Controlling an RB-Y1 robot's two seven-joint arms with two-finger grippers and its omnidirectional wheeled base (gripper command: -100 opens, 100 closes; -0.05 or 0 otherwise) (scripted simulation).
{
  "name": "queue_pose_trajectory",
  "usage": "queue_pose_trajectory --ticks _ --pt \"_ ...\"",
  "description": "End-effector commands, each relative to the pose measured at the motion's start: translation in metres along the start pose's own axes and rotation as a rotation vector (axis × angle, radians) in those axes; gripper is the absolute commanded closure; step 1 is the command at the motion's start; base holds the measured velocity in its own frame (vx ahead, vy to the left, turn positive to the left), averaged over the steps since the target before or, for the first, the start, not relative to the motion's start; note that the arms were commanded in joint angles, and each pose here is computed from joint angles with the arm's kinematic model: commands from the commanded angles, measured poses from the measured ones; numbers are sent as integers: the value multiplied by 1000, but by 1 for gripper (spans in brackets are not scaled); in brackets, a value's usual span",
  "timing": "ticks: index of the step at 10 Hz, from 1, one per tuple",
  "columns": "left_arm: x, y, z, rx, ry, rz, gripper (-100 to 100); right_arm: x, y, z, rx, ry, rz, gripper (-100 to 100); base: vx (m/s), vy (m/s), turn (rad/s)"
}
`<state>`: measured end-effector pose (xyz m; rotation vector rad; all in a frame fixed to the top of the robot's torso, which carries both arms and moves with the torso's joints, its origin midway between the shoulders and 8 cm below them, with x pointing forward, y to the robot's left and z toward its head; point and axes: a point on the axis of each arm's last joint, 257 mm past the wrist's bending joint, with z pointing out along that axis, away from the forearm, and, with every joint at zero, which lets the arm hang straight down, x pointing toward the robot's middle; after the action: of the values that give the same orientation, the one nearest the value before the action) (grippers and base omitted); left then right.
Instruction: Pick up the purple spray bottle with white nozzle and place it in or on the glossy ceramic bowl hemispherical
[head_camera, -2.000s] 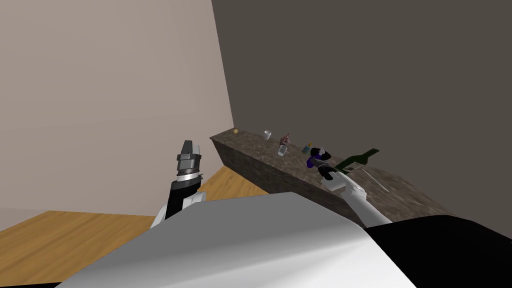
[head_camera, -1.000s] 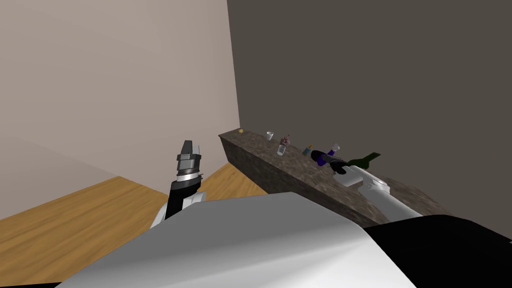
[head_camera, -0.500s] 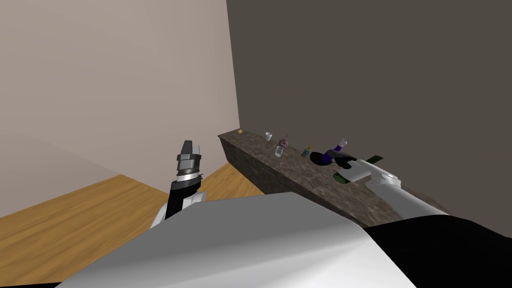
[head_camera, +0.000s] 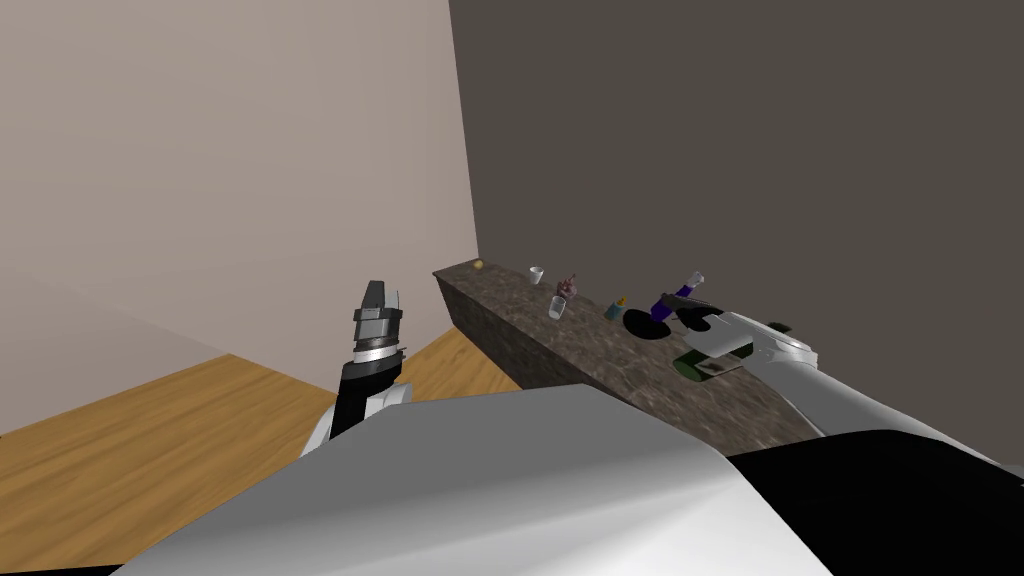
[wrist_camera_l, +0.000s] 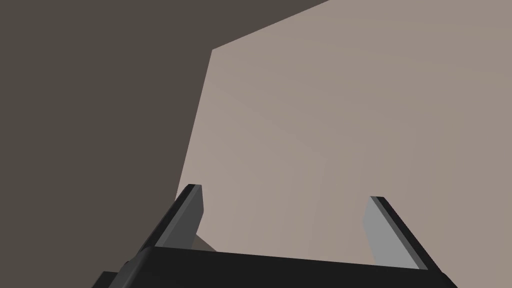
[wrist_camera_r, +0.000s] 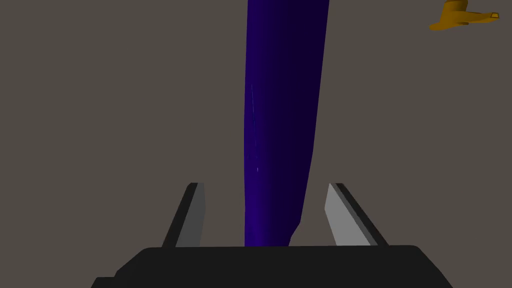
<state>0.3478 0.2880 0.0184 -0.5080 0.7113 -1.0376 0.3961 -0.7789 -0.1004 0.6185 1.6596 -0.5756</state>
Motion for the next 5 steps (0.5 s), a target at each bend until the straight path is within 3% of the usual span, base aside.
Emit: queue_pose_trajectory --ticks 1,4,5 --pt "0 0 0 0 0 0 0 0 0 0 0 0 0 -100 6 -3 1" --pt "0 0 0 0 0 0 0 0 0 0 0 0 0 -100 0 0 0" --pt "0 0 0 0 0 0 0 0 0 0 0 0 0 0 0 0 0"
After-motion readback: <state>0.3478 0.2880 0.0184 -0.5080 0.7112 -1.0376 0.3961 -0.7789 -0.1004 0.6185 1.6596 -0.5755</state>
